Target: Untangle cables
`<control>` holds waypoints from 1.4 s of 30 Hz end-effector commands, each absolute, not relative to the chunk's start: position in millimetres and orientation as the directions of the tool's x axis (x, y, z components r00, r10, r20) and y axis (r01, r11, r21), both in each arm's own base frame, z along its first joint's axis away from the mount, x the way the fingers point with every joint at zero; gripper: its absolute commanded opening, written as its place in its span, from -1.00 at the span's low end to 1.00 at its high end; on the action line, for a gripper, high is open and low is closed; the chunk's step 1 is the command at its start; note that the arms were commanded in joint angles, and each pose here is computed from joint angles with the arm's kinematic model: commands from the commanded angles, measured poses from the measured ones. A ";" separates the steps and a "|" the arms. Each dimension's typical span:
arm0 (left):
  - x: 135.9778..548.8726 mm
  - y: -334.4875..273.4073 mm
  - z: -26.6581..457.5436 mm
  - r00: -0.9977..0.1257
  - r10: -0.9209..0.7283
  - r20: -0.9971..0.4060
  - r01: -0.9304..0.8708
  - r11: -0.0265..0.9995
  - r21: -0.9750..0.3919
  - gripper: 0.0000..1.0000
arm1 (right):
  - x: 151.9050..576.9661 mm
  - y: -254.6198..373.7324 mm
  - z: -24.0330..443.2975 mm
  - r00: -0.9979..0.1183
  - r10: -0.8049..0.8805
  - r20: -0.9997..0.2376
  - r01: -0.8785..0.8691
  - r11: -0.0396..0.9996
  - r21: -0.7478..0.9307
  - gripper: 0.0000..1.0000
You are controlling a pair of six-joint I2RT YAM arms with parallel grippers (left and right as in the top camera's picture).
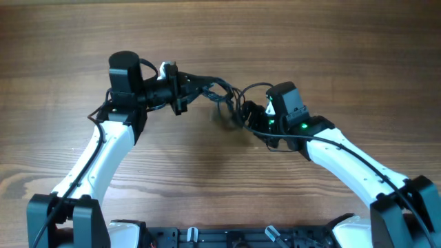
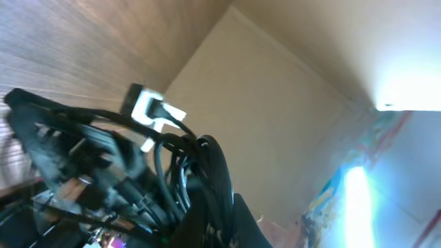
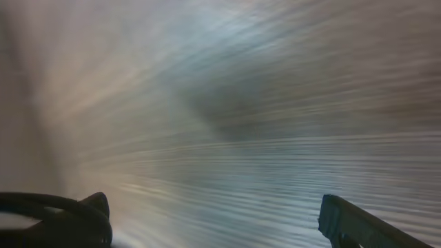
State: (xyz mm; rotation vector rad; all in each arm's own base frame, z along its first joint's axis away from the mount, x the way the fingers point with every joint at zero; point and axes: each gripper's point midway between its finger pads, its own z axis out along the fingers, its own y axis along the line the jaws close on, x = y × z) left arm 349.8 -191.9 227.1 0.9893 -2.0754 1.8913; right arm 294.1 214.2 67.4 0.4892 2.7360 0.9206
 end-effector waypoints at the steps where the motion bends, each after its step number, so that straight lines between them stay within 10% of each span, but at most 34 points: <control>1: 348.6 -178.2 249.9 -0.804 -0.320 0.501 -0.516 -0.042 -0.855 -0.92 | 297.5 181.6 42.3 -0.916 0.370 -0.156 0.250 0.830 0.499 0.99; 8: 352.4 -153.3 253.6 -0.866 -0.333 0.373 -0.388 -0.022 -0.921 -0.92 | 308.4 142.5 37.2 -0.903 0.387 -0.184 0.273 0.850 0.450 0.99; 19: 347.4 -152.0 247.8 -0.938 -0.266 -0.223 0.180 0.178 -0.967 -0.92 | 314.8 122.5 71.3 -0.940 0.161 -0.302 0.008 0.893 0.450 0.99; 30: 319.2 -177.5 222.3 -0.838 -0.062 -0.543 0.513 0.251 -0.821 -0.92 | 301.2 178.6 201.8 -0.770 -0.028 -0.637 -0.570 0.479 0.668 0.99; 42: 264.2 -250.0 223.8 -0.761 0.159 -0.629 0.646 0.087 -0.759 -0.75 | 292.6 223.4 202.8 -0.687 -0.129 -0.715 -0.704 0.364 0.611 0.79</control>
